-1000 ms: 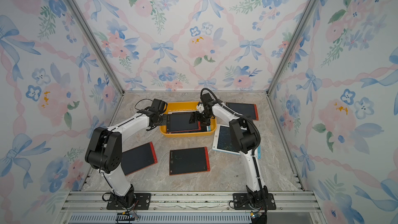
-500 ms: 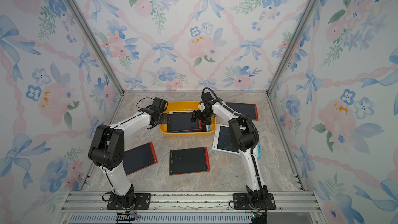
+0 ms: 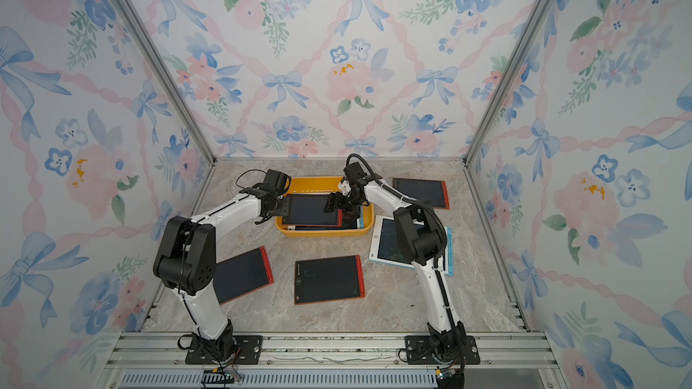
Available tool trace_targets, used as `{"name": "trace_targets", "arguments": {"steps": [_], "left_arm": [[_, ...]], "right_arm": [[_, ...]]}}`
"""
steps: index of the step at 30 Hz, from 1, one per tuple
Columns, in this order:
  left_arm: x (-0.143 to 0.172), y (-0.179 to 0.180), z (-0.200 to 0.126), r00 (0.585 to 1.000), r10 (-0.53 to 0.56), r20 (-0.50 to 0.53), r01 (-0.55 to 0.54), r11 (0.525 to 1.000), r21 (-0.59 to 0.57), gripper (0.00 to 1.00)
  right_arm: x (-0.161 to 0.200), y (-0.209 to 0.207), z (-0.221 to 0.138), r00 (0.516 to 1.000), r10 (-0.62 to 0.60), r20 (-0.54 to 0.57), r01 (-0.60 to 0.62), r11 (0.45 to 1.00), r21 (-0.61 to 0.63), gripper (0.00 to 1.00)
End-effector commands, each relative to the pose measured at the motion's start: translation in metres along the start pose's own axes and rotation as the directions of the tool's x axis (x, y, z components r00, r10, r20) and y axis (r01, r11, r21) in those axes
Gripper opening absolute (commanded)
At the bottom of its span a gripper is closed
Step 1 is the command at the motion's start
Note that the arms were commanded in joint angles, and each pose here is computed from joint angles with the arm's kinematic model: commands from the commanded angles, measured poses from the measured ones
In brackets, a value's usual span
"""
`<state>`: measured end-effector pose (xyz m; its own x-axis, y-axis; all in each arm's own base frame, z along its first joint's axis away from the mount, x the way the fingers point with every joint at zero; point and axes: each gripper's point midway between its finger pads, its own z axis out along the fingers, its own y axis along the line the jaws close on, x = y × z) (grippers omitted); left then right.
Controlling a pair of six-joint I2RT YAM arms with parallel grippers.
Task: Take out the writing tablet from the storage box
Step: Pick up the writing tablet from the storage box.
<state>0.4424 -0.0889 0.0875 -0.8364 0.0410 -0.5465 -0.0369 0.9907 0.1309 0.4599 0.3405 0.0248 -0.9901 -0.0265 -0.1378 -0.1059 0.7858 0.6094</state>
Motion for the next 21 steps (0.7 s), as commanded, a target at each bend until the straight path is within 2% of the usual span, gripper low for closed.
{"name": "trace_targets", "arguments": {"steps": [1,4,7,12,21], "left_arm": [[-0.002,-0.003,0.001,0.999,0.032,0.006,-0.032,0.999,0.001,0.00],[-0.001,-0.004,0.002,0.999,0.032,0.001,-0.032,0.999,0.002,0.00],[0.000,-0.004,0.003,0.999,0.033,-0.001,-0.033,0.999,0.004,0.00],[0.000,-0.005,0.004,0.999,0.034,-0.004,-0.034,0.999,0.003,0.00],[0.001,-0.005,0.006,0.999,0.035,-0.009,-0.035,0.999,0.004,0.00]], "right_arm": [[0.008,0.009,0.015,0.999,0.048,-0.019,-0.050,0.992,-0.118,0.84],[0.005,0.013,0.007,0.999,0.033,0.004,-0.032,0.988,-0.151,0.84],[-0.001,0.017,-0.001,0.996,0.085,0.034,-0.076,0.976,-0.206,0.83],[-0.008,0.025,-0.014,0.991,0.107,0.075,-0.079,0.948,-0.310,0.82],[-0.015,0.036,-0.038,0.987,0.107,0.123,-0.052,0.922,-0.384,0.79]]}}
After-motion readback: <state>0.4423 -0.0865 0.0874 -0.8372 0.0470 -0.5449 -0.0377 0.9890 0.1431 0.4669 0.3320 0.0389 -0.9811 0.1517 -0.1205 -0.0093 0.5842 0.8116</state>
